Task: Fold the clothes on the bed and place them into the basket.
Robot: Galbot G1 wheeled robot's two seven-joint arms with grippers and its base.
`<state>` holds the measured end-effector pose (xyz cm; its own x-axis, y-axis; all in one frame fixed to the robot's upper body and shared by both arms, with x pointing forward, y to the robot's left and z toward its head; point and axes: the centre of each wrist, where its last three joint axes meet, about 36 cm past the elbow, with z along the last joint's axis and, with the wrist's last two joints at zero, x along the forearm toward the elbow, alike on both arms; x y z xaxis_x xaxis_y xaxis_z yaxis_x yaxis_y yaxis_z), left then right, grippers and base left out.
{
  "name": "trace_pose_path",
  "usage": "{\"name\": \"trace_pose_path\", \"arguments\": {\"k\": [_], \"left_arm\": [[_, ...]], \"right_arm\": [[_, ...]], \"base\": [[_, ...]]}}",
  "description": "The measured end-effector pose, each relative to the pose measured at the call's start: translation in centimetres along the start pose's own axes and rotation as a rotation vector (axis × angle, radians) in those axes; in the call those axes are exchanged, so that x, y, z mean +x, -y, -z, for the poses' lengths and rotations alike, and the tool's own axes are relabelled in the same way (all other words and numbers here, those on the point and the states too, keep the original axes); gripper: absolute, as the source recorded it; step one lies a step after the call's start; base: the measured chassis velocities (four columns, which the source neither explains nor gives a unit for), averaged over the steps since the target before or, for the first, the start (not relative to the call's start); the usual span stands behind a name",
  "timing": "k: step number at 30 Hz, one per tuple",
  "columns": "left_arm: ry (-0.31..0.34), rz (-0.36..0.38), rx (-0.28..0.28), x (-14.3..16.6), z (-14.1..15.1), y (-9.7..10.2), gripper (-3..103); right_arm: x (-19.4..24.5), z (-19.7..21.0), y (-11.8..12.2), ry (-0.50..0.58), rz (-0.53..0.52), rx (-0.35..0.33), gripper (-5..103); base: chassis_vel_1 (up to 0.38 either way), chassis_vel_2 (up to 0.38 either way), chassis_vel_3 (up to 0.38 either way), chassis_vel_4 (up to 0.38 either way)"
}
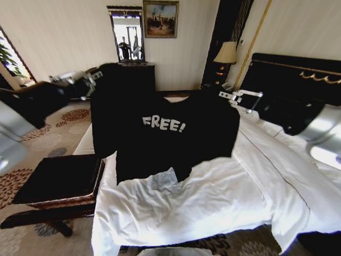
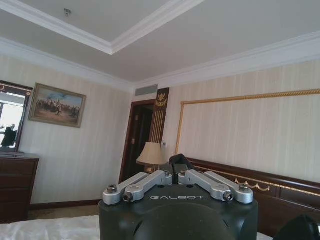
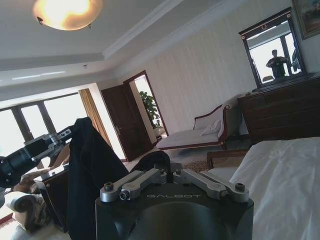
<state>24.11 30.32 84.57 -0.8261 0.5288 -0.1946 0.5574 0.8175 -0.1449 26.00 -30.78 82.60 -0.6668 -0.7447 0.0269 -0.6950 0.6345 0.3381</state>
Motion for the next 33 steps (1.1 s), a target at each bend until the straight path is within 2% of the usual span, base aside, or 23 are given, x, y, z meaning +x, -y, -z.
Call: {"name": "trace_pose_path", "arguments": {"k": [2,8,10,14,17,18,19,20,21,23,25,26,29,31,33], "left_arm": [[-0.004,-0.004,0.032,0.8,1.0,0.6,0],[0.008,-0.011,0.047,1.8,2.2,1.6,0],[0.017,-0.008,0.054,2.0,2.5,1.8,0],[0.013,0.004,0.080,1.7,2.1,1.3,0],[-0.044,0.066,0.127,0.0,-0.4,-0.8,0],[-0.044,0.066,0.127,0.0,-0.4,-0.8,0],[-0.058,0.079,0.140,-0.4,-1.1,-1.3,0],[-0.084,0.111,0.168,-1.1,-2.6,-2.3,0],[-0.084,0.111,0.168,-1.1,-2.6,-2.3,0],[-0.160,0.164,0.224,-2.3,-6.4,-4.1,0],[-0.257,0.199,0.267,-3.4,-10.7,-5.1,0],[-0.257,0.199,0.267,-3.4,-10.7,-5.1,0],[-0.355,0.220,0.263,-4.6,-16.8,-4.9,0],[-0.383,0.207,0.270,-5.0,-19.1,-4.2,0],[-0.388,0.203,0.272,-5.1,-19.7,-4.0,0]], "right_arm": [[0.6,0.6,-1.2,-0.010,-0.002,0.023,1],[2.0,2.7,-2.5,0.016,-0.014,0.058,1],[2.8,4.0,-3.7,-0.005,-0.034,0.084,1],[3.4,4.9,-4.1,-0.018,-0.059,0.091,1],[2.9,5.1,-2.8,-0.051,-0.113,0.052,1],[2.9,5.1,-2.8,-0.051,-0.113,0.052,1],[2.6,4.8,-2.1,-0.057,-0.125,0.038,1],[1.6,3.9,-0.4,-0.071,-0.153,0.008,1],[1.6,3.9,-0.4,-0.071,-0.153,0.008,1],[-0.7,1.7,4.5,-0.091,-0.197,-0.069,1],[-3.1,-0.4,9.3,-0.095,-0.245,-0.129,1],[-3.1,-0.4,9.3,-0.095,-0.245,-0.129,1],[-7.5,-3.9,15.2,-0.115,-0.297,-0.178,1],[-10.6,-6.2,17.9,-0.133,-0.323,-0.206,1],[-11.5,-6.9,18.7,-0.142,-0.335,-0.212,1]], "base": [[0.000,0.000,0.000,0.000],[0.000,0.000,0.000,0.000],[0.000,0.000,0.000,0.000],[0.000,0.000,0.000,0.000],[0.000,0.000,0.000,0.000],[0.000,0.000,0.000,0.000],[0.000,0.000,0.000,0.000],[0.000,0.000,0.000,0.000],[0.000,0.000,0.000,0.000],[0.000,0.000,0.000,0.000],[0.000,0.000,0.000,0.000],[0.000,0.000,0.000,0.000],[0.000,0.000,0.000,0.000],[0.000,0.000,0.000,0.000],[0.000,0.000,0.000,0.000]]}}
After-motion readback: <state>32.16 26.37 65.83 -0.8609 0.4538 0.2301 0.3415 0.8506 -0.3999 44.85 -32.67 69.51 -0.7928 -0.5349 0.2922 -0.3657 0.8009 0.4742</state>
